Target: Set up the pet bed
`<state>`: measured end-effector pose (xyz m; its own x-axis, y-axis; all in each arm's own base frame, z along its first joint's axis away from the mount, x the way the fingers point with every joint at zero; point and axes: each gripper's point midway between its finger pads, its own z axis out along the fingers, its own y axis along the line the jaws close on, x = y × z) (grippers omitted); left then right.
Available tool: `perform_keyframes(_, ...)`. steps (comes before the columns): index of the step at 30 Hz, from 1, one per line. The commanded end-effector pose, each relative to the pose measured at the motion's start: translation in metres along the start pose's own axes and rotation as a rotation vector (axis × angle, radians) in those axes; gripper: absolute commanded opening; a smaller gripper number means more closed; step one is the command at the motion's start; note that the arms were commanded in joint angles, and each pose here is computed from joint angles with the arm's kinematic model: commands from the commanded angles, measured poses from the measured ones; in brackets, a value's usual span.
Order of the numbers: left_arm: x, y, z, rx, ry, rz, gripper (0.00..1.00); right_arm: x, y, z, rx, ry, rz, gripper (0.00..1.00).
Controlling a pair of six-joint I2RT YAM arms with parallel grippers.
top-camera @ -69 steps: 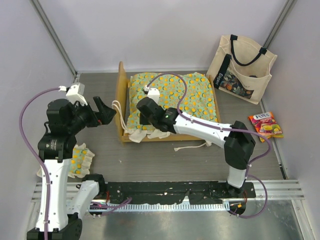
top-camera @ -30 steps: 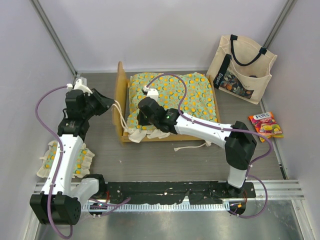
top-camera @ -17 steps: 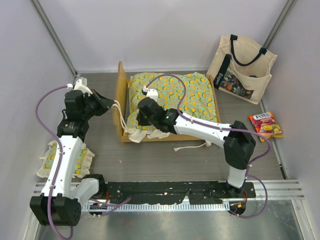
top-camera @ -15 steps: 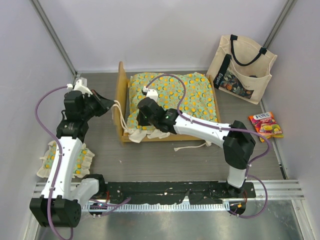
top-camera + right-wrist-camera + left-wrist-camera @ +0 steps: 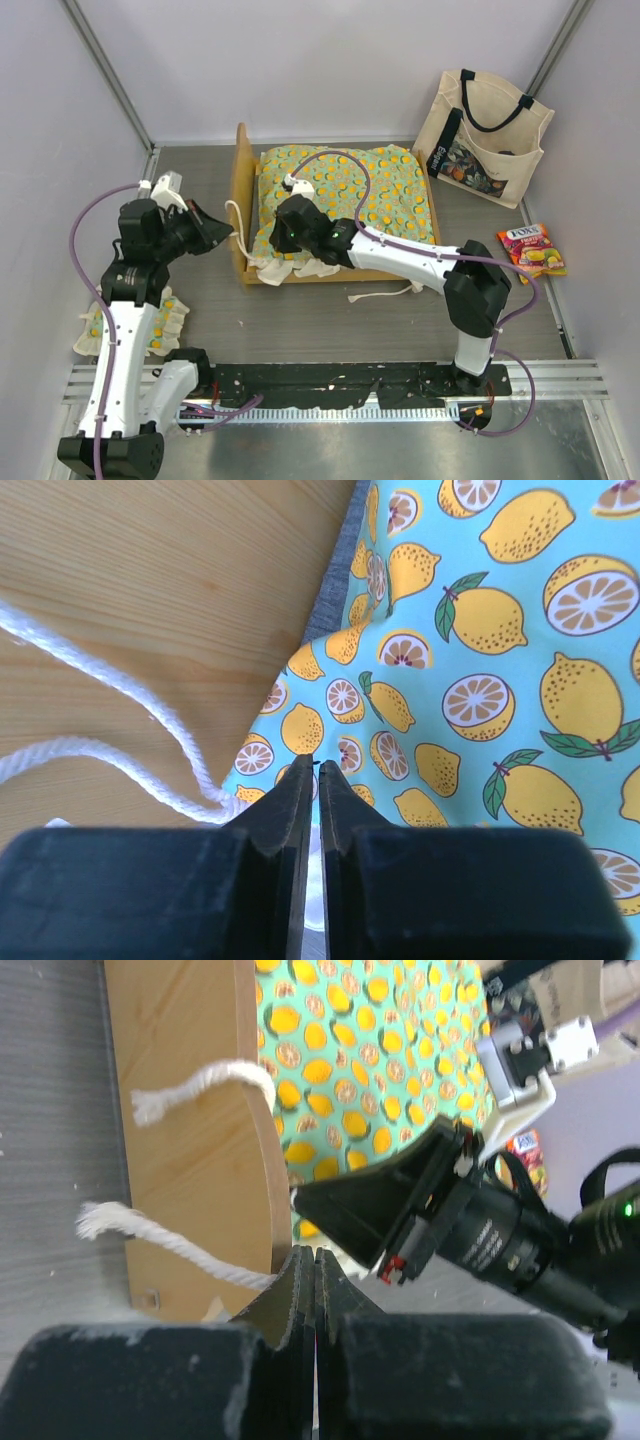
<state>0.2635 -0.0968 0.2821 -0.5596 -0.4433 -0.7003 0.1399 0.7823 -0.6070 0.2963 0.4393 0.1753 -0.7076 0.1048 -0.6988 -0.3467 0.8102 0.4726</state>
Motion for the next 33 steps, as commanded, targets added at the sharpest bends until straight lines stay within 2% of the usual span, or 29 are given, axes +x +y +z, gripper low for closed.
perform_keyframes(1,0.038,-0.001,-0.019,0.036,0.127,0.043,0.0,-0.021,0.02,-0.018,-0.089,-0.057,-0.006,0.13)
perform_keyframes(8,0.102,0.018,-0.052,-0.046,0.334,-0.001,0.0,-0.019,0.014,-0.02,-0.076,-0.058,-0.004,0.15)
perform_keyframes(11,0.114,0.024,-0.057,-0.077,0.363,-0.024,0.0,-0.021,0.013,-0.021,-0.065,-0.069,0.008,0.18)
perform_keyframes(12,0.113,0.025,-0.058,-0.082,0.346,-0.023,0.0,-0.021,0.012,-0.021,-0.059,-0.07,0.014,0.2)
perform_keyframes(13,0.106,0.025,-0.055,-0.088,0.306,-0.013,0.01,-0.022,0.01,-0.021,-0.052,-0.075,0.032,0.25)
perform_keyframes(15,0.091,0.019,-0.055,-0.081,0.22,-0.016,0.12,-0.025,0.009,-0.021,-0.04,-0.089,0.062,0.33)
perform_keyframes(16,0.072,0.012,-0.053,-0.056,0.141,0.009,0.21,-0.026,0.01,-0.022,-0.036,-0.094,0.089,0.39)
perform_keyframes(18,0.052,0.006,-0.053,-0.052,0.048,0.009,0.27,-0.024,0.008,-0.018,-0.017,-0.087,0.135,0.43)
perform_keyframes(19,0.035,-0.002,-0.052,-0.031,-0.01,0.027,0.38,-0.028,0.01,-0.017,-0.01,-0.094,0.153,0.46)
perform_keyframes(22,0.011,-0.01,-0.048,-0.024,-0.063,0.047,0.41,-0.028,0.01,-0.008,0.014,-0.09,0.204,0.48)
perform_keyframes(25,-0.001,-0.013,-0.044,-0.028,-0.06,0.071,0.45,-0.024,0.01,0.003,0.055,-0.067,0.254,0.49)
perform_keyframes(29,-0.006,-0.012,-0.04,-0.035,-0.054,0.102,0.47,-0.02,0.018,0.015,0.04,-0.052,0.263,0.5)
perform_keyframes(30,-0.006,-0.011,-0.04,-0.037,-0.054,0.106,0.48,-0.017,0.015,0.017,0.06,-0.047,0.276,0.55)
perform_keyframes(33,-0.004,-0.009,-0.039,-0.04,-0.051,0.107,0.48,-0.002,-0.002,0.031,0.165,-0.004,0.271,0.56)
